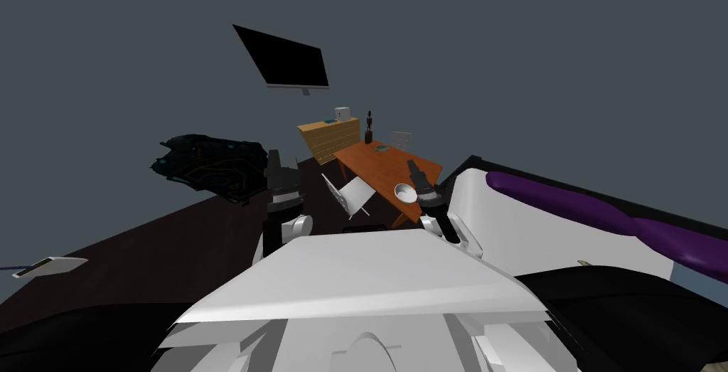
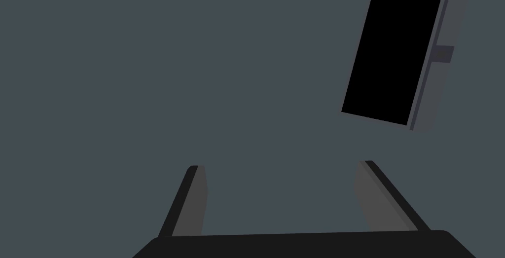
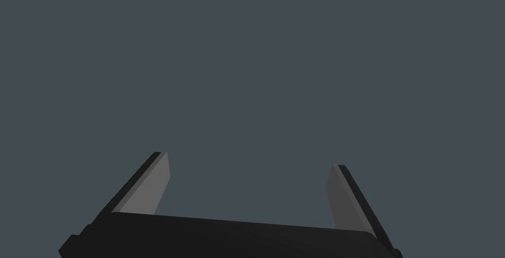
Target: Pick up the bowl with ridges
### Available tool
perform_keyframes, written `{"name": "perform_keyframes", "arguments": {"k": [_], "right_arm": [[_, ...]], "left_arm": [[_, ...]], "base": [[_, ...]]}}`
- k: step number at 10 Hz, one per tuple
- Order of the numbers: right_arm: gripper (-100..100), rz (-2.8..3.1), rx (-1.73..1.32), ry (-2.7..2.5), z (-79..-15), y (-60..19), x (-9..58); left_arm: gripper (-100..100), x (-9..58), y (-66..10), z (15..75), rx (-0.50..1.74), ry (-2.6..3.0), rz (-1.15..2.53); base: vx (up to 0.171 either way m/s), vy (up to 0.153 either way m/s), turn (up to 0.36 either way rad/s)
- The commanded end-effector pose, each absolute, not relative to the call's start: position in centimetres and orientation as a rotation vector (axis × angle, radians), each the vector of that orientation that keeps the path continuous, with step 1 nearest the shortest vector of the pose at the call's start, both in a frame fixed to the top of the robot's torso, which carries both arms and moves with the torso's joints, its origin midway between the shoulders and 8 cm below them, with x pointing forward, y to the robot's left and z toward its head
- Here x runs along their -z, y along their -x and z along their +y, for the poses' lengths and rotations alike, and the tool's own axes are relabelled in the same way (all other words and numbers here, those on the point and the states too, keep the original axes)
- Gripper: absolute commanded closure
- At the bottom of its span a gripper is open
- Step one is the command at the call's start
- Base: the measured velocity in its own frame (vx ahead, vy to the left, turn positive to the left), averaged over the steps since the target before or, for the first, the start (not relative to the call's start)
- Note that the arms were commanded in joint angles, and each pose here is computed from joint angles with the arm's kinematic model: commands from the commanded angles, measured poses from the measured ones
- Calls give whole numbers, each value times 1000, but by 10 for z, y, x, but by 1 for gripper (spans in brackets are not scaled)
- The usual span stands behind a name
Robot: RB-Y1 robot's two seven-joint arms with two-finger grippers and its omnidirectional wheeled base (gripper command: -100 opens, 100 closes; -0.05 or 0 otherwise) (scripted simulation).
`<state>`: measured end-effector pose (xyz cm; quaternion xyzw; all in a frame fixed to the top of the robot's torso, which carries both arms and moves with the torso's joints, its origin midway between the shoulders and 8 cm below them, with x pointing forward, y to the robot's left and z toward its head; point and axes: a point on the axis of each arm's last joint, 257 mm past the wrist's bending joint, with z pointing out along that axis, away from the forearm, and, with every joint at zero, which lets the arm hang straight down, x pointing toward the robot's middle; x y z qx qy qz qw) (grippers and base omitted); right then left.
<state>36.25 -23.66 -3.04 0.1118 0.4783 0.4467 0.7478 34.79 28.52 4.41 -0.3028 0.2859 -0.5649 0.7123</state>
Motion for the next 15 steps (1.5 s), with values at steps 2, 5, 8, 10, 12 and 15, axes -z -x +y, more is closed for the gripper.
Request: {"name": "perform_keyframes", "arguments": {"k": [2,5,8,10,12,15], "right_arm": [[-100,1134,-925,-188,-241,-368,56],[-100,1255,-847,-110,-249,-373,93],[-100,1376,-761,-32,-261,-376,133],[-100,1451,-709,26,-271,-375,156],[-100,1518,-658,76,-282,-374,179],[-100,1630,-565,181,-300,-367,215]], "left_arm": [[0,-44,-348,285,1252,671,634],[0,-44,-348,285,1252,671,634],[0,-44,-348,285,1252,671,634],[0,-44,-348,285,1252,671,634],[0,-44,-348,285,1252,671,634],[0,-44,-348,285,1252,671,634]], "base": [[-5,25,53],[-3,37,81],[-4,36,98],[-1,44,52],[2,36,92],[3,43,107]]}}
